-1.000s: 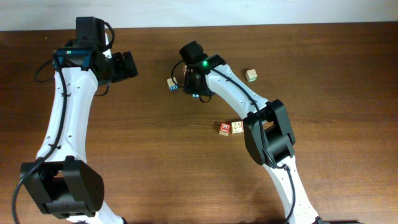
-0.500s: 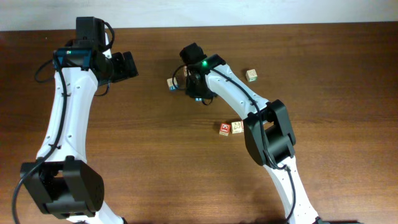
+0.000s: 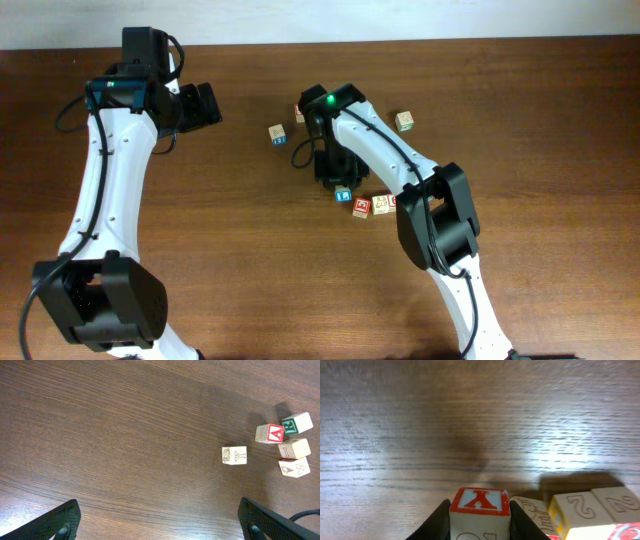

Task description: Rotate 5 blocks

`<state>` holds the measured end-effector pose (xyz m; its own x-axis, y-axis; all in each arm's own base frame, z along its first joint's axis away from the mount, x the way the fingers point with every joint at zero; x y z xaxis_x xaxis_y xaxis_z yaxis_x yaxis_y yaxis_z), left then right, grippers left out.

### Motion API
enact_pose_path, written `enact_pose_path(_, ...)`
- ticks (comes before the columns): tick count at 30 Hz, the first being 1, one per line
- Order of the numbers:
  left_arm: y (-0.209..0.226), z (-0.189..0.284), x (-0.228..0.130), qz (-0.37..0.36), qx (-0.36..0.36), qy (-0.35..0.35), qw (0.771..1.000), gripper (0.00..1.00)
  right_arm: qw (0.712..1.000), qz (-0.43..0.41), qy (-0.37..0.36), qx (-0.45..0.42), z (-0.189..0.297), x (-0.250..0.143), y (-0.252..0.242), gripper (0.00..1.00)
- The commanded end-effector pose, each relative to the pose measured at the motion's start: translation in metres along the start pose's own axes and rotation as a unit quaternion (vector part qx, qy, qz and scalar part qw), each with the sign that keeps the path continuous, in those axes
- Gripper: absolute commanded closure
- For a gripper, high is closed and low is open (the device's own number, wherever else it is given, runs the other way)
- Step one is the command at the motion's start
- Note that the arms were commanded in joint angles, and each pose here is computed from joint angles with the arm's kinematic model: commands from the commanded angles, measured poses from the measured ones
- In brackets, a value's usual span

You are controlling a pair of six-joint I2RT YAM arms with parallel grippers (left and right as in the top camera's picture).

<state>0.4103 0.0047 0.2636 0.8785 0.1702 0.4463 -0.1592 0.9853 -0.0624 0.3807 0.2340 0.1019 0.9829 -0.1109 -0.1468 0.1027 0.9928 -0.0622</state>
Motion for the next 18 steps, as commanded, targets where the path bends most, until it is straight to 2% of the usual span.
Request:
enact_pose_path(1,0.0005,0.0018,0.0039,0.007,0.004,-0.007,1.000,0.01,1.000,0.016,0.011,-0.005,0.0021,-0.0175,0.0032,0.71)
enact_pose_path(9,0.0005,0.0018,0.0039,0.007,0.004,-0.007,1.000,0.01,1.000,0.012,0.019,-0.011,-0.0043,-0.0186,-0.0001,0.71)
enact_pose_path(12,0.0006,0.0017,0.0040,0.007,0.004,-0.007,1.000,0.01,1.000,0.012,0.018,-0.011,-0.0038,-0.0185,-0.0001,0.64)
enact_pose_path(18,0.0005,0.0018,0.0039,0.007,0.004,-0.007,1.000,0.01,1.000,0.013,0.012,-0.003,0.0012,-0.0167,0.0021,0.60)
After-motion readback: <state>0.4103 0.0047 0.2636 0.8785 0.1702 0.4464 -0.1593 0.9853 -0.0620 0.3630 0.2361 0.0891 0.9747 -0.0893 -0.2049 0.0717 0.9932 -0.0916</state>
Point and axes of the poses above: each gripper's point midway between its finger pads, its own z axis back along the fingers, its own y axis along the line the jaws close on, x = y × z, the point moved 8 cm from there along z, back along the fingers, and after that the axes turned 7 degrees about -z, right-handed, at the moved point
